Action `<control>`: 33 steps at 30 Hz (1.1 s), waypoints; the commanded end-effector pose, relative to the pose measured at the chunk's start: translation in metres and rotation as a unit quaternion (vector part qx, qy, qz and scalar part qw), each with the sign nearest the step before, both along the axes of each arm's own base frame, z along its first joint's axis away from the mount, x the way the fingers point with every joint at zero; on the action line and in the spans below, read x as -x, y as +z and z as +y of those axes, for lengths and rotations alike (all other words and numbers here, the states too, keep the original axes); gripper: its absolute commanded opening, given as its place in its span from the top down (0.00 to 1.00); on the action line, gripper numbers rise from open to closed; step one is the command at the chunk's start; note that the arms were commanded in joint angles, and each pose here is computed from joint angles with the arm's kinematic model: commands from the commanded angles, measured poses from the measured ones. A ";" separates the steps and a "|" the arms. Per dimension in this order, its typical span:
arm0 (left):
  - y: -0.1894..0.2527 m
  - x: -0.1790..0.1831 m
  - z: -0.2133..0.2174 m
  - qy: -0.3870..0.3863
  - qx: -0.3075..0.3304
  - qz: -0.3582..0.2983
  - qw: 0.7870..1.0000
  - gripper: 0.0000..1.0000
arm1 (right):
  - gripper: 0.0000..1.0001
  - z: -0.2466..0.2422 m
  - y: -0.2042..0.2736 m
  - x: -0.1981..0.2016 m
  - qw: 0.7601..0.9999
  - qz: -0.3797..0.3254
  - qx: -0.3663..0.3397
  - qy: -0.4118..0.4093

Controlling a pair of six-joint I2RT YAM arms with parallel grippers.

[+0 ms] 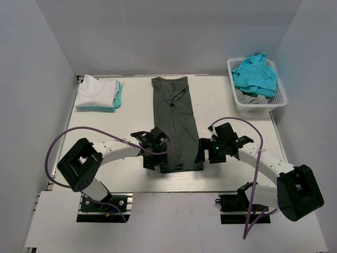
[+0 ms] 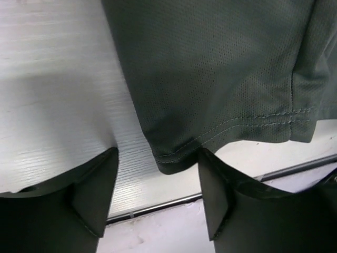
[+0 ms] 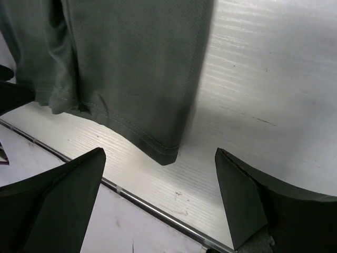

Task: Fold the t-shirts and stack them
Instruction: Grab the bottom of the folded rectangular tshirt with both arms

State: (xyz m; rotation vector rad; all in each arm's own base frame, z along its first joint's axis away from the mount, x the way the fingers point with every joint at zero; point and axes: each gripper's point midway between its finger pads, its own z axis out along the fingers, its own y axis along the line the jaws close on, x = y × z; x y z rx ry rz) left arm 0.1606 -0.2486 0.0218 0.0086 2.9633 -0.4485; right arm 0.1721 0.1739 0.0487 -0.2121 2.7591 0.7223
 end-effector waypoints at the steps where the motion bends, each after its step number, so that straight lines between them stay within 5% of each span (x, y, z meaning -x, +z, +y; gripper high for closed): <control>1: -0.007 0.012 0.000 -0.014 0.000 0.034 0.999 0.30 | 0.10 0.003 -0.005 0.001 1.000 0.012 -0.007 -0.008; 11: -0.021 0.019 -0.004 -0.024 -0.001 0.064 0.998 0.40 | 0.18 -0.001 -0.032 0.011 0.999 0.050 0.009 -0.010; 14: -0.023 0.019 -0.004 -0.024 -0.006 0.069 0.997 0.45 | 0.35 0.003 -0.035 0.014 0.997 0.071 0.000 0.001; 21: -0.024 0.021 -0.004 -0.025 -0.002 0.072 0.997 0.56 | 0.51 0.008 -0.039 0.027 0.995 0.094 -0.017 0.018; 24: -0.027 0.022 -0.003 -0.025 -0.005 0.075 0.997 0.70 | 0.66 0.009 -0.039 0.028 0.995 0.096 -0.020 0.022; 27: -0.025 0.017 -0.007 -0.024 -0.005 0.069 0.997 1.00 | 0.86 0.012 -0.037 0.030 0.994 0.100 -0.030 0.027; 30: -0.018 0.006 -0.010 -0.024 -0.010 0.050 0.998 1.00 | 1.00 0.013 -0.033 0.029 0.994 0.098 -0.031 0.028; 33: -0.001 -0.002 -0.013 -0.021 -0.006 0.030 0.999 1.00 | 1.00 0.019 -0.018 0.025 0.994 0.095 -0.045 0.033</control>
